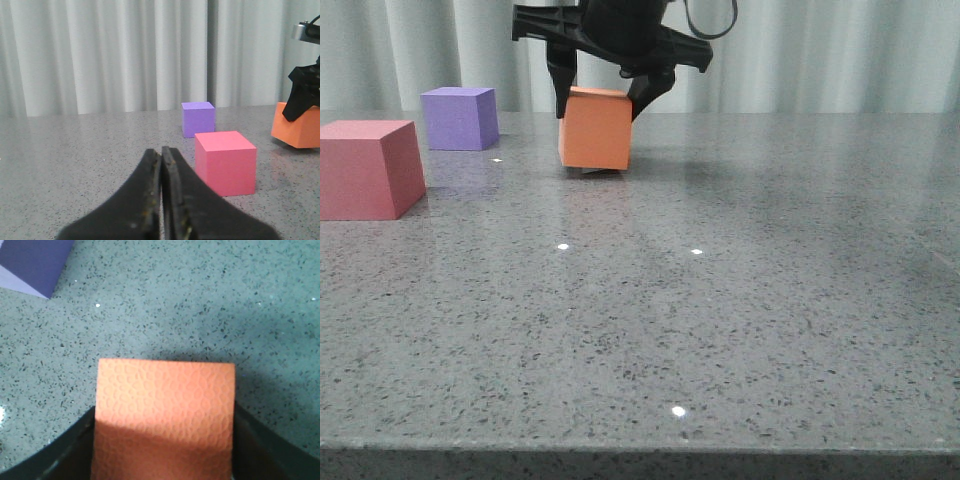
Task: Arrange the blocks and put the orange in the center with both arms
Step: 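Lift the orange cube and carry it toward the purple cube, then set the orange cube down, open the right gripper and raise it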
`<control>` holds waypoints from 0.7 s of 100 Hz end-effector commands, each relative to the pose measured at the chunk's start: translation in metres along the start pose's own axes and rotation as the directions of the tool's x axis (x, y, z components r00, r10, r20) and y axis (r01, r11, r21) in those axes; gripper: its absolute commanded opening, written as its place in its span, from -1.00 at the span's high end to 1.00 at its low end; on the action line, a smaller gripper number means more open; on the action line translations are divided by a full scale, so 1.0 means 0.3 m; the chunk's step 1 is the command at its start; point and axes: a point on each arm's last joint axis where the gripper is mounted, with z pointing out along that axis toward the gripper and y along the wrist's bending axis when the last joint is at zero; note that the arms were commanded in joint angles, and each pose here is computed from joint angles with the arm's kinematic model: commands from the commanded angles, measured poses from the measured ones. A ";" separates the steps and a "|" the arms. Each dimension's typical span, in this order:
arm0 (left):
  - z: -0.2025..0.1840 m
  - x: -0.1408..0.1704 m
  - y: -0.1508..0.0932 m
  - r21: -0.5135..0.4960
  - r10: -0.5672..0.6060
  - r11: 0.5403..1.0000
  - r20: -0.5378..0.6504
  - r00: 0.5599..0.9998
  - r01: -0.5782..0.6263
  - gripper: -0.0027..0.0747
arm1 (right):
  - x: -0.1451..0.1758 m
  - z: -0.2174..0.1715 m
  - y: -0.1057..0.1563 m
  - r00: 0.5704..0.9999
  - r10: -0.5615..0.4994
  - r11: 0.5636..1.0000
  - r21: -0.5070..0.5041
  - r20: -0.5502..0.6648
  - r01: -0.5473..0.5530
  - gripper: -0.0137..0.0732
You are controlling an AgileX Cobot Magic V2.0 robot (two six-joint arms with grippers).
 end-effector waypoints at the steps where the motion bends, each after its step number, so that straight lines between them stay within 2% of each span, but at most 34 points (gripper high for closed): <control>1: -0.008 0.017 0.000 -0.002 -0.003 1.000 0.066 0.998 0.003 0.98 | -0.074 -0.134 0.026 0.991 -0.005 0.999 -0.045 0.132 0.011 -0.04; 10: -0.008 0.017 0.000 -0.002 -0.003 1.000 0.066 0.998 0.003 0.98 | -0.073 -0.134 0.027 0.991 -0.003 0.999 -0.048 0.131 0.009 -0.22; 25: -0.008 0.017 0.000 -0.002 -0.003 1.000 0.066 0.998 0.003 0.98 | -0.074 -0.134 0.027 0.991 -0.002 0.999 -0.048 0.132 0.009 -0.85; 49: -0.008 0.017 0.000 -0.002 -0.003 1.000 0.066 0.998 0.003 0.98 | -0.085 -0.154 0.032 0.989 0.004 0.998 -0.060 0.146 0.005 -0.79; 61: -0.008 0.017 0.000 -0.002 -0.003 1.000 0.066 0.998 0.003 0.98 | -0.109 -0.217 0.034 0.988 0.003 0.998 -0.058 0.157 0.006 -0.79; 70: -0.008 0.017 0.000 -0.002 -0.003 1.000 0.066 0.998 0.003 0.98 | -0.126 -0.271 0.022 0.984 -0.037 0.998 -0.044 0.176 0.046 -0.79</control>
